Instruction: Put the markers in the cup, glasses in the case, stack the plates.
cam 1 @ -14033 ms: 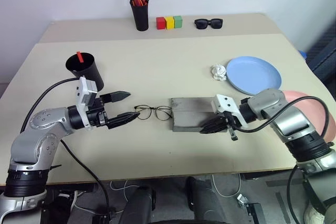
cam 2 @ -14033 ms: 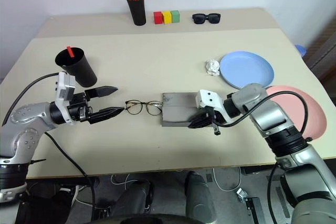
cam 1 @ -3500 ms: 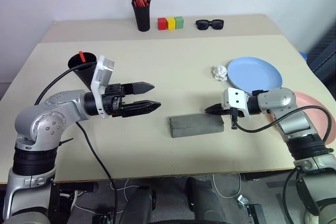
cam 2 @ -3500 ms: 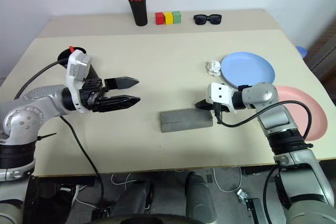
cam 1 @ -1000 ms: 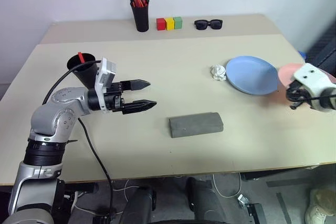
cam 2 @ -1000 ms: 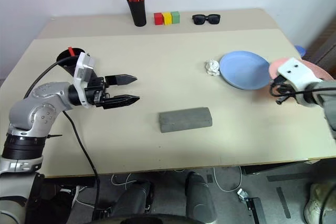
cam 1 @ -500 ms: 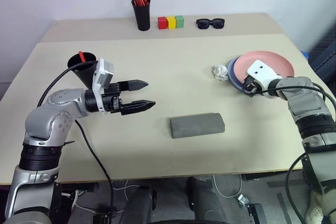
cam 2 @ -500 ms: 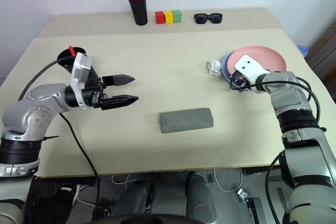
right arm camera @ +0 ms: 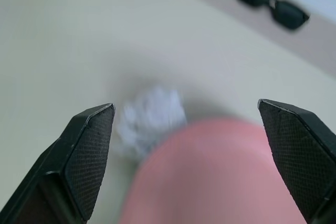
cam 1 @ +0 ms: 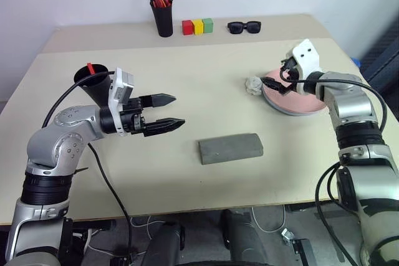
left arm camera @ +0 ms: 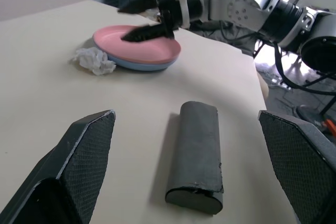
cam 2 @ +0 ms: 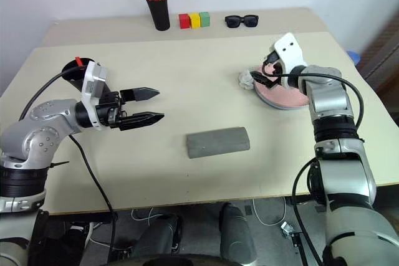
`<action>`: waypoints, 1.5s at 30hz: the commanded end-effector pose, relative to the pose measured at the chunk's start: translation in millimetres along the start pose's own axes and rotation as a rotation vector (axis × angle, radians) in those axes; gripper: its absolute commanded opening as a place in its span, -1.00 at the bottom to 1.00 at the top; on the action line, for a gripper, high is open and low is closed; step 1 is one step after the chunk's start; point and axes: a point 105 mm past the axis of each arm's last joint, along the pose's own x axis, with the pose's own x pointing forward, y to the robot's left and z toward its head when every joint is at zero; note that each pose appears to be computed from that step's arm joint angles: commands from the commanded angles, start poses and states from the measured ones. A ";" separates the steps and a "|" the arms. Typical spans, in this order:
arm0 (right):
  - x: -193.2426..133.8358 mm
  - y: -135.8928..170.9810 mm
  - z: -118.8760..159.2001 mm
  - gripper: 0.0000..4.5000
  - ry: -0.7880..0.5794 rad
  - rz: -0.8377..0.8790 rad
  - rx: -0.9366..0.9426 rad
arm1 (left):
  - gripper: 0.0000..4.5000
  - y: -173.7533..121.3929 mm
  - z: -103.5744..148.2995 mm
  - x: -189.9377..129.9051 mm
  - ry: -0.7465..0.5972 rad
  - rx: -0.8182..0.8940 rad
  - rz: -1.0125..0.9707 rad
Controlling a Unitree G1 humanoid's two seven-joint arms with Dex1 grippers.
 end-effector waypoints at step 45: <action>-16.6 -37.1 -20.9 -0.62 -0.065 -0.177 0.085 | 1.00 -5.3 4.7 -1.9 -0.021 0.038 0.024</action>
